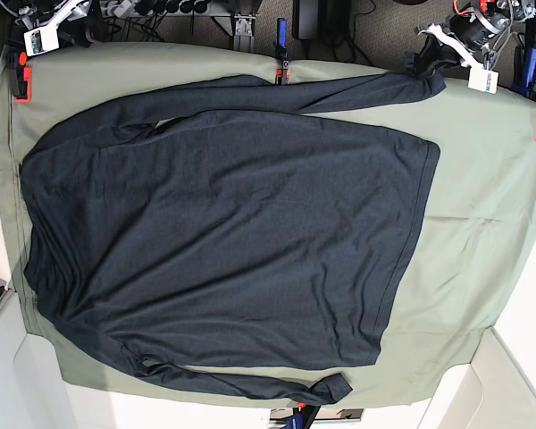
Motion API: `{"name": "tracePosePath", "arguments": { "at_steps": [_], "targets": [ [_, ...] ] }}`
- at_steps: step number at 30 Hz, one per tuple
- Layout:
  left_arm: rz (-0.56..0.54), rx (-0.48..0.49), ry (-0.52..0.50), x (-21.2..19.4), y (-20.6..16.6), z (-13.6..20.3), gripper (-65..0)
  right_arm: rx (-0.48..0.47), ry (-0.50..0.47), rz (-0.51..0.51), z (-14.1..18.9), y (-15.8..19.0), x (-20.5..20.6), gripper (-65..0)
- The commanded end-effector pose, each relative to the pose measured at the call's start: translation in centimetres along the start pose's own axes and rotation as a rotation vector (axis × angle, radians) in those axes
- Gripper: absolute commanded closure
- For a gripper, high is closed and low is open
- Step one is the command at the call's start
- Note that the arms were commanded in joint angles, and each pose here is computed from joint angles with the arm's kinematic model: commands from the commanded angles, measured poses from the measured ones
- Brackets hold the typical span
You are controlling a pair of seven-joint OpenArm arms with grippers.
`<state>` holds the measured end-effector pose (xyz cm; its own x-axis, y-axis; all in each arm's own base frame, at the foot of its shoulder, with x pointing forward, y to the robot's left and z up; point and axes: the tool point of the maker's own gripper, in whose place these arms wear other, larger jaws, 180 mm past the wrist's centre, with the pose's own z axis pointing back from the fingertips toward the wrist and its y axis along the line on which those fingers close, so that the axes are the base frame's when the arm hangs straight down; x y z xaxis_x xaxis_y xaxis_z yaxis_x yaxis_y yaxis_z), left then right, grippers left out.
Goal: Fold the T-shirt properly
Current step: 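Lower both grippers to the shirt's shoulder corners and grasp them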
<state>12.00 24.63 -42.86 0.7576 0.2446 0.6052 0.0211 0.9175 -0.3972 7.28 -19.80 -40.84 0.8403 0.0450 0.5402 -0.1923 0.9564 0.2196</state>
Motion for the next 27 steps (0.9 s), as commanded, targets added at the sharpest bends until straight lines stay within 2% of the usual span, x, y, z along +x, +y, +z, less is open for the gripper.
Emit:
{"name": "tracePosePath", "arguments": {
  "at_steps": [1, 5, 9, 15, 19, 24, 25, 27],
  "targets": [
    [-0.012, -0.010, 0.009, 0.1, -0.1, 0.5, 0.0, 0.005, -0.021, 0.009, 0.3, 0.1, 0.6, -17.0],
    [0.033, -0.033, 0.066, -0.4, -0.4, 1.0, 0.0, 0.005, -0.020, 0.009, 0.3, 0.1, 0.5, -17.0],
    [0.034, -0.017, 0.045, 0.7, -0.2, 3.1, 0.0, 0.003, -0.014, 0.013, 0.3, 0.0, 0.5, -17.0],
    [-0.119, -0.013, 0.007, 3.9, -2.5, 6.1, 0.0, -0.008, -0.044, -0.003, 0.7, -0.5, 1.3, -17.0],
    [-0.211, -0.031, -0.018, 5.5, -4.4, 6.5, 0.0, -0.029, -0.097, -0.026, 1.4, -1.5, 2.9, -17.0],
    [-0.268, -0.013, -0.038, 6.5, -4.0, 6.6, 0.0, -0.111, -0.179, -0.042, 2.2, -4.8, 6.3, -17.0],
    [-0.276, -0.012, -0.036, 6.6, -3.9, 6.6, 0.0, -0.136, -0.206, -0.048, 2.5, -5.6, 7.2, -17.5],
    [-0.290, -0.013, -0.032, 6.9, -3.8, 6.6, 0.0, -0.168, -0.265, -0.055, 2.8, -6.8, 9.1, -23.2]
  ]
}}
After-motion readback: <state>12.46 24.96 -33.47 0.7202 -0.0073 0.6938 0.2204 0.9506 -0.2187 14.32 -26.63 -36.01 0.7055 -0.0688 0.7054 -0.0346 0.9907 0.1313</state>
